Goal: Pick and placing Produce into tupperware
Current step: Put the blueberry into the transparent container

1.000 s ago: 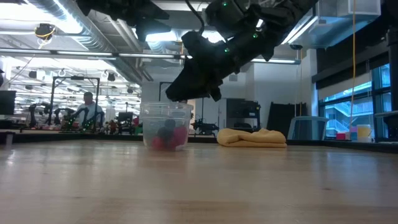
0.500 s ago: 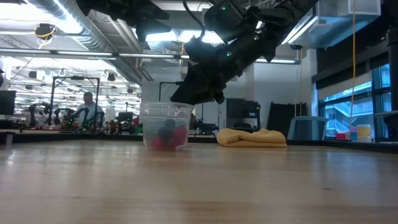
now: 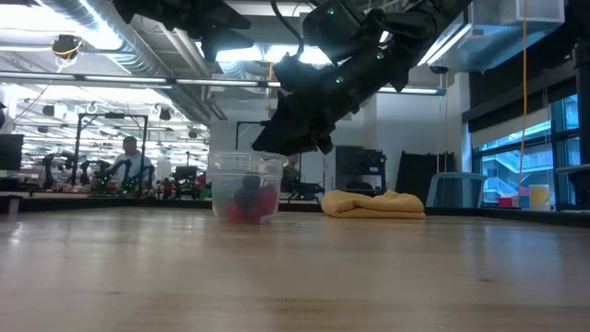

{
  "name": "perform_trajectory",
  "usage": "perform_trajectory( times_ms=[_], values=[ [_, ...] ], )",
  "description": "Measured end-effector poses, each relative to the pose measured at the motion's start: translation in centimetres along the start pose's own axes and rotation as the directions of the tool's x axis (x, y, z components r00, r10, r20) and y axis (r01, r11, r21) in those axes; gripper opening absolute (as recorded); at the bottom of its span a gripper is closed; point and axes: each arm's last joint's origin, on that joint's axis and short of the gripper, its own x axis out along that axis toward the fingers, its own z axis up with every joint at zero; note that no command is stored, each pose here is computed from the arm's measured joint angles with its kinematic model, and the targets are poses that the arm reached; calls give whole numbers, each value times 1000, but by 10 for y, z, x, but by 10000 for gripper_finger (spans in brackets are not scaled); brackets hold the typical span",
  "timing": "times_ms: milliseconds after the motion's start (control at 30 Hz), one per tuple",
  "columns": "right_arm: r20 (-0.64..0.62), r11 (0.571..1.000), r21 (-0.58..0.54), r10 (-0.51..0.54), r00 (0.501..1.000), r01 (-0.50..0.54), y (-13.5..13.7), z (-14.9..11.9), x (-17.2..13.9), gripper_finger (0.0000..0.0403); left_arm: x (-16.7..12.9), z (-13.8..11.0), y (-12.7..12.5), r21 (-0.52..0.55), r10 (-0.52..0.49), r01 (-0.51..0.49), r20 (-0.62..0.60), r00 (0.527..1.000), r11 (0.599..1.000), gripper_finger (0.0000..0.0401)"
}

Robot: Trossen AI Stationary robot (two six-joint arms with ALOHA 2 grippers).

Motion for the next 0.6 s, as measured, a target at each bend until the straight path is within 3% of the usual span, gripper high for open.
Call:
perform_trajectory(
  times_ms=[167, 300, 433, 600],
  values=[
    [11, 1000, 2, 0, 1000, 0, -1, 3, -2, 171, 0, 0, 0, 0, 0, 0, 0, 1000, 1000, 212],
    [61, 1000, 19, -3, 998, 2, -4, 23, -13, 174, 0, 0, 0, -1, 0, 0, 0, 1000, 1000, 212],
    [121, 999, 54, -8, 993, 1, -4, 52, -43, 174, 0, -1, 0, -6, -1, 1, -9, 1000, 1000, 212],
    [182, 998, 34, -49, 982, 44, -1, 68, -95, 174, 0, -5, 0, -25, -2, 1, -44, 999, 1000, 212]
  ],
)
